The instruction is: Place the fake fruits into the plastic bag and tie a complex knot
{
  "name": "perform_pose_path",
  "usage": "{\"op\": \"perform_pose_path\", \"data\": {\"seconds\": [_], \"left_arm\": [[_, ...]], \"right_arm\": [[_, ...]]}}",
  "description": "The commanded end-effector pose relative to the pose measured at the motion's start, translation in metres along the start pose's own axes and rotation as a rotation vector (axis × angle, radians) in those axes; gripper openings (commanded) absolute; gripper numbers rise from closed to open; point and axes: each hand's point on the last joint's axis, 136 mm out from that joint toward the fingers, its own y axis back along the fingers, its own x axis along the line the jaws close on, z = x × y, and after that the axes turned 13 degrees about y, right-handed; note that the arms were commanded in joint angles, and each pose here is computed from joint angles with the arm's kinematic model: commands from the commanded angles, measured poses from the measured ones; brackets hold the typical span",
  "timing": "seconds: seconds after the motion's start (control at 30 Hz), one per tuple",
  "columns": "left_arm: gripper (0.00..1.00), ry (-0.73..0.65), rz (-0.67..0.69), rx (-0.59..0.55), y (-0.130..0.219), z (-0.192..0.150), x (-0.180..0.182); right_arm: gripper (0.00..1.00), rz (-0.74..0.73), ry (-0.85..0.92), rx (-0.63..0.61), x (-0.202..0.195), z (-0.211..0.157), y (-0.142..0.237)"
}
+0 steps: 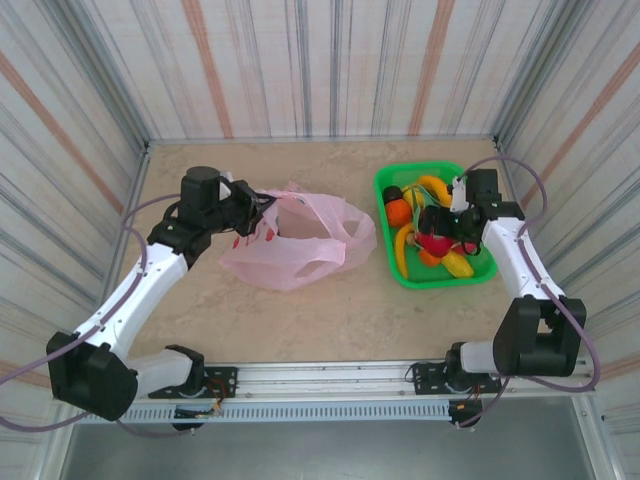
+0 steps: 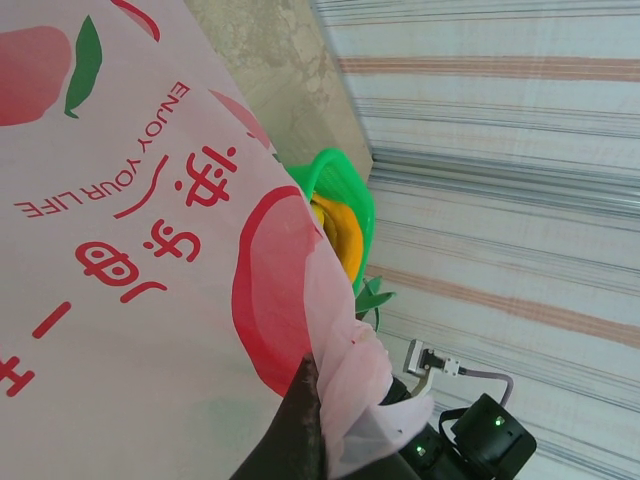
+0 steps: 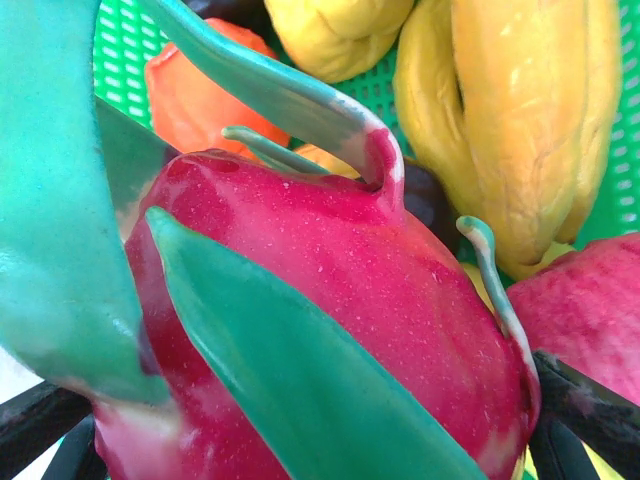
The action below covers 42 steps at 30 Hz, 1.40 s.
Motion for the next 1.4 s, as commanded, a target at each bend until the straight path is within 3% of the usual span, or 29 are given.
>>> {"op": "perform_pose_path", "data": {"seconds": [0.0, 0.33, 0.77, 1.13, 1.37], "left_arm": [[0.0, -0.032, 0.002, 0.013, 0.0, -0.005, -0.003], [0.0, -0.03, 0.001, 0.018, -0.001, -0.006, -0.003], [0.0, -0.029, 0.005, 0.024, -0.003, -0.007, -0.001], [0.0, -0.027, 0.005, 0.023, -0.005, -0.006, 0.001], [0.0, -0.03, 0.002, 0.034, -0.007, -0.008, -0.004]], "right_arm": [[0.66, 0.088, -0.051, -0.122, 0.013, 0.018, 0.012], [0.68, 0.169, -0.135, -0.026, 0.027, 0.005, -0.02], [0.99, 0.094, -0.101, 0.087, 0.041, -0.006, -0.035], [0.99, 0.033, 0.057, 0.151, 0.035, -0.01, -0.014], [0.99, 0.114, -0.139, 0.257, 0.051, -0.027, -0.027]]}}
